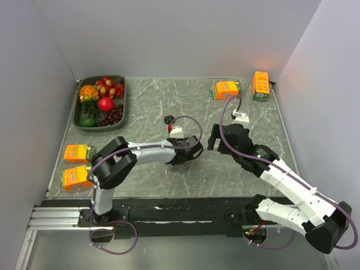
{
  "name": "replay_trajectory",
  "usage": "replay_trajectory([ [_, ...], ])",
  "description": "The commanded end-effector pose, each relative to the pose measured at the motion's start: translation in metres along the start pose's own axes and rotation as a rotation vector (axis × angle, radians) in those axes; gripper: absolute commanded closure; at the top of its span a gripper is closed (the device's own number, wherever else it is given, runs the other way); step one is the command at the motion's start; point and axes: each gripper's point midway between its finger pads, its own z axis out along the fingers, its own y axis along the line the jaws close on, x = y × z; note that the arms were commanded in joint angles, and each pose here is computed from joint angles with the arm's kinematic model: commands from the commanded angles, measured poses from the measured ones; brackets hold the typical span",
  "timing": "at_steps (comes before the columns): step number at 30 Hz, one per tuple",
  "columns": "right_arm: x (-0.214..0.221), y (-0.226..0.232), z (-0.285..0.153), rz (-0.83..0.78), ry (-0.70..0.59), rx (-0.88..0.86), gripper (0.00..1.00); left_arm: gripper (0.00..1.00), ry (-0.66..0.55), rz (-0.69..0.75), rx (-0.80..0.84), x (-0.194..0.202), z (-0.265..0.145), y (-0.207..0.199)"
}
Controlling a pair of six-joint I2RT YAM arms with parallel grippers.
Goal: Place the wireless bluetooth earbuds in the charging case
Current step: Pick up the charging case at the center of the board.
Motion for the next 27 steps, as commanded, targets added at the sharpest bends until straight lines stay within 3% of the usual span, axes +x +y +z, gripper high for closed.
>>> replay_trajectory([
  [1,-0.008,0.006,0.002,0.018,-0.027,-0.024,0.01,0.17,0.185,0.133,-0.153,0.062,0.017,0.052],
  [15,-0.004,0.008,0.005,0.017,-0.010,-0.027,0.01,0.17,0.198,0.179,-0.106,0.075,0.006,0.046],
  [23,0.000,0.007,0.005,0.025,0.006,-0.030,0.01,0.31,0.215,0.160,-0.095,0.079,0.015,0.028],
  [27,-0.002,0.004,0.001,0.021,-0.008,-0.025,0.01,0.45,0.228,0.141,-0.088,0.084,0.014,0.033],
])
